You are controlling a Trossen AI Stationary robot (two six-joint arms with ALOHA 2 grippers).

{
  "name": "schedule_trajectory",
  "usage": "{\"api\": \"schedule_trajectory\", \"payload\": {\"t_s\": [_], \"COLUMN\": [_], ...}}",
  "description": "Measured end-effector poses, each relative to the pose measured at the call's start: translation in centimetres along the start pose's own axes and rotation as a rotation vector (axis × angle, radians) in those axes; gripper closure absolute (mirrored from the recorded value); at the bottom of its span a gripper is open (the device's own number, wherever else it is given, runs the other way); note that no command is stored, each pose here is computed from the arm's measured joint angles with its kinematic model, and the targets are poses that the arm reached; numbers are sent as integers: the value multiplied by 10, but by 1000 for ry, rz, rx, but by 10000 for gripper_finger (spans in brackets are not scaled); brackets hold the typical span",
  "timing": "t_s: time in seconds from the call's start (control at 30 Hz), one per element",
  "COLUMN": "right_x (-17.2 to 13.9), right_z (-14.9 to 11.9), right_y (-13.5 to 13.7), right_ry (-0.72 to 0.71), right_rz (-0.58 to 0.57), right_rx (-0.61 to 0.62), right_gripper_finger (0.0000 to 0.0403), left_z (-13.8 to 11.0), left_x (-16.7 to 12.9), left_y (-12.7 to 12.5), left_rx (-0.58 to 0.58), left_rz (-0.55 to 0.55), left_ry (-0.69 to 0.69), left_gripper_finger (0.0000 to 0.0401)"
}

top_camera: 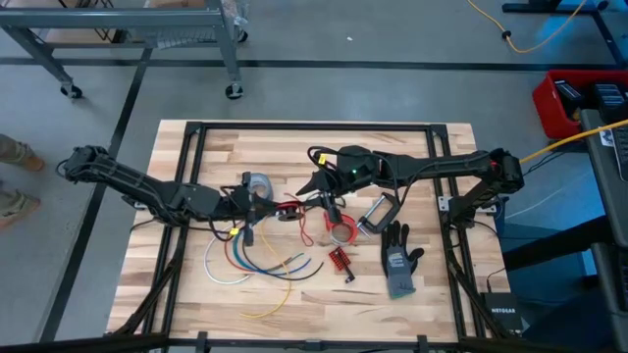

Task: Coil cords
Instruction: Uncoil the red wire from the spool

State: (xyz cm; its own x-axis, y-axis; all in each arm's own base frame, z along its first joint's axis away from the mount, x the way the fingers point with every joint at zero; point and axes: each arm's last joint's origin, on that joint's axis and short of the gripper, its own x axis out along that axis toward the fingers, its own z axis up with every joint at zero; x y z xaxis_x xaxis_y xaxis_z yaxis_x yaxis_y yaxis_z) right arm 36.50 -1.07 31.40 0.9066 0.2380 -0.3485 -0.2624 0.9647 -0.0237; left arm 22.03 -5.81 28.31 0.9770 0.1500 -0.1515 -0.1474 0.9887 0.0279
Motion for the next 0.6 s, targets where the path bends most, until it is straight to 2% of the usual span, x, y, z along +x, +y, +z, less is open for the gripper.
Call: {"api": "schedule_trajectory", "payload": {"t_s": [0.23,0.47,0.6], "right_x": [0,0,0], "right_z": [0,1,1], "right_y": [0,1,1], "right_ry": [-2,-14,-15], "right_rz": [4,57,60], "right_rx": [0,-1,-2], "right_gripper_finger": [272,273,294], "left_z": [0,0,0], "left_x": [0,0,-1], "left_y": [-1,-1,-2], "left_rx": [-4,-5,-5], "left_rz": [-7,-16,-17], "left_ry": [-4,-4,-3], "left_gripper_finger": [397,396,396]}}
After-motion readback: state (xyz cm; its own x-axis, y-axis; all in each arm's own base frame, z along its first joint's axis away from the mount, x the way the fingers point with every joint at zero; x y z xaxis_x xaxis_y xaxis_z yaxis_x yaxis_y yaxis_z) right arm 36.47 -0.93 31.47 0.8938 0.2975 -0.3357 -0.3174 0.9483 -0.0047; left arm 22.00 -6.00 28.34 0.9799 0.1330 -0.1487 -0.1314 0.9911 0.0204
